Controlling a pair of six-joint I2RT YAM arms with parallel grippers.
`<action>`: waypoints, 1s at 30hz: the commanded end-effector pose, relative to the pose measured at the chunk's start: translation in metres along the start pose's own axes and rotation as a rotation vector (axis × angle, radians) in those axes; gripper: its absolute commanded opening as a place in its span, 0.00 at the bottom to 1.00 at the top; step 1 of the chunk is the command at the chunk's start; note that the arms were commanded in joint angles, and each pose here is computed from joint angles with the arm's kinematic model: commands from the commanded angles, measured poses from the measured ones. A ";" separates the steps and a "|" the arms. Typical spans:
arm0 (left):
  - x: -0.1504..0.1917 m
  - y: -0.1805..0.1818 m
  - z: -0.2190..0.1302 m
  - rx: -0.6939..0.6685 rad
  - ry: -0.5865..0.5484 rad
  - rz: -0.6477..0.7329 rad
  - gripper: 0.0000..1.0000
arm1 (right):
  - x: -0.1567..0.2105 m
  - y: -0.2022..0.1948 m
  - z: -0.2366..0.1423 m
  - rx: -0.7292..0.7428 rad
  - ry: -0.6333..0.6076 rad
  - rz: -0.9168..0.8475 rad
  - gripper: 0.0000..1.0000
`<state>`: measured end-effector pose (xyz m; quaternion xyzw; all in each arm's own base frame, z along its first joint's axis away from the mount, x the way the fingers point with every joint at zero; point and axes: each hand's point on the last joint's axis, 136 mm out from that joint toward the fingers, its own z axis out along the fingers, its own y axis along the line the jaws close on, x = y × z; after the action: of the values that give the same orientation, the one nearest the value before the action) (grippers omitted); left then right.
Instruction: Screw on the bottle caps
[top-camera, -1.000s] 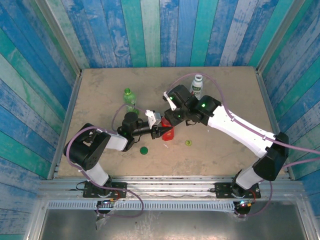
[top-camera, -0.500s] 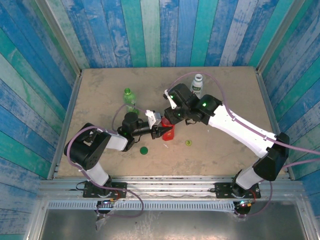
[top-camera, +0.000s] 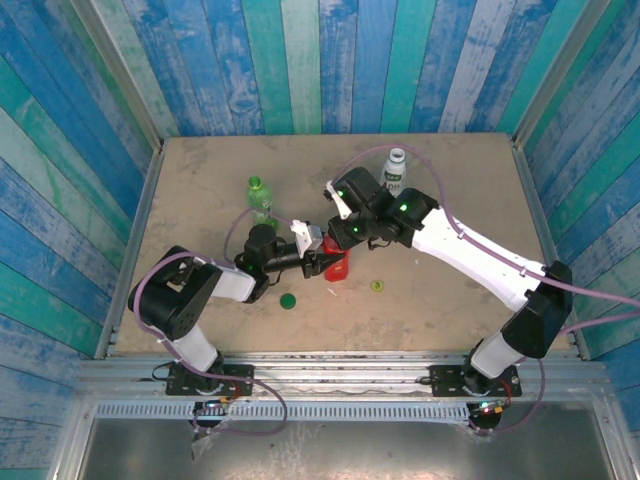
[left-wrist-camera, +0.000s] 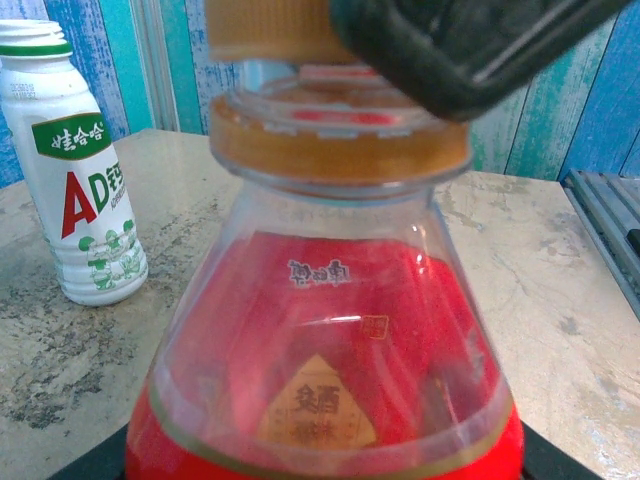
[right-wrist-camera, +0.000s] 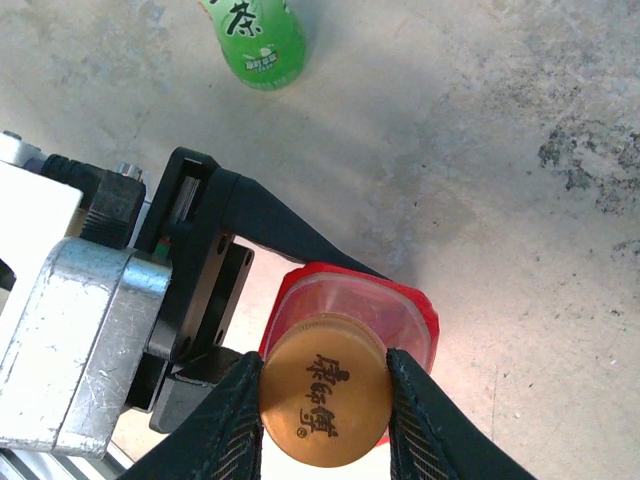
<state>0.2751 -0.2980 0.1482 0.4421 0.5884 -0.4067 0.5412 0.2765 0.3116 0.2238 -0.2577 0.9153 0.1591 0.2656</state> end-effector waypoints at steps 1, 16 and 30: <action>0.044 -0.008 -0.002 0.020 0.128 -0.085 0.53 | -0.005 0.004 -0.004 -0.025 -0.010 -0.039 0.29; 0.044 -0.011 -0.001 0.040 0.132 -0.090 0.53 | 0.020 0.014 0.002 -0.163 0.075 -0.428 0.25; 0.040 -0.006 -0.001 0.012 0.120 -0.102 0.53 | 0.022 -0.002 0.012 -0.019 0.045 -0.206 0.27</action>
<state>0.2736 -0.2977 0.1478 0.4484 0.5841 -0.4082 0.5395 0.2728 0.3139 0.2227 -0.3936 0.8613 0.1680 0.2738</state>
